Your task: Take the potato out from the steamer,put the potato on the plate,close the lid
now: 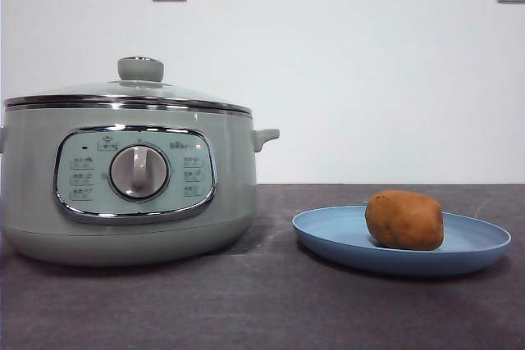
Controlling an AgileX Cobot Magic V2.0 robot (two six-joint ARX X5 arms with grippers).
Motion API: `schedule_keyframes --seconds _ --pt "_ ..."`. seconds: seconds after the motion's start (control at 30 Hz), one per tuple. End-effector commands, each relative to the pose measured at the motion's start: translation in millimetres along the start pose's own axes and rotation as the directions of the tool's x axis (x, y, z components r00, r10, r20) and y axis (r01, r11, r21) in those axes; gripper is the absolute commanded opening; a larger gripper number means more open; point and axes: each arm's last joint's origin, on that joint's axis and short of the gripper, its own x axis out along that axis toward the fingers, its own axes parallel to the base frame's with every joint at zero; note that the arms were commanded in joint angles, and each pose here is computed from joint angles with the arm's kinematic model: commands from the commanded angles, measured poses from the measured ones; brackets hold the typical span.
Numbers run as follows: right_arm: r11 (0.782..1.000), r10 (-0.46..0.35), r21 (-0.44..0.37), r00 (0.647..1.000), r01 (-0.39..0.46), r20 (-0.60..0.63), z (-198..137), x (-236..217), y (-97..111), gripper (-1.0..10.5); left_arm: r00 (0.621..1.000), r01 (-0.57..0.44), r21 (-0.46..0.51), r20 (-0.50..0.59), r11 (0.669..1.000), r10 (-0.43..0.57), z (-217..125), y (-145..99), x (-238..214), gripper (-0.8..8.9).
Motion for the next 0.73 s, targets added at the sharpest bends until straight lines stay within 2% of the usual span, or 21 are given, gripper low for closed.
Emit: schedule_keyframes --seconds 0.03,0.2,0.37,0.47,0.73 --pt "1.0 -0.003 -0.013 0.999 0.004 0.051 -30 8 -1 0.0 1.0 -0.006 -0.003 -0.006 1.0 0.006 -4 1 1 -0.03" --pt "0.999 -0.009 0.049 0.995 0.005 0.099 -64 14 -1 0.0 1.0 -0.006 -0.003 -0.006 1.0 0.006 -4 1 1 -0.03" --pt "0.997 -0.013 0.082 0.999 0.008 0.051 -88 17 -1 0.0 1.0 -0.006 -0.003 -0.006 1.0 0.006 -4 1 1 -0.03" --pt "0.995 -0.036 0.092 0.999 0.035 0.012 -92 16 -1 0.0 1.0 -0.006 -0.004 -0.006 1.0 0.006 -4 2 1 -0.03" --pt "0.994 -0.036 0.099 0.999 0.038 -0.019 -96 14 -1 0.0 1.0 -0.006 -0.003 -0.006 1.0 0.006 -4 1 1 -0.03"
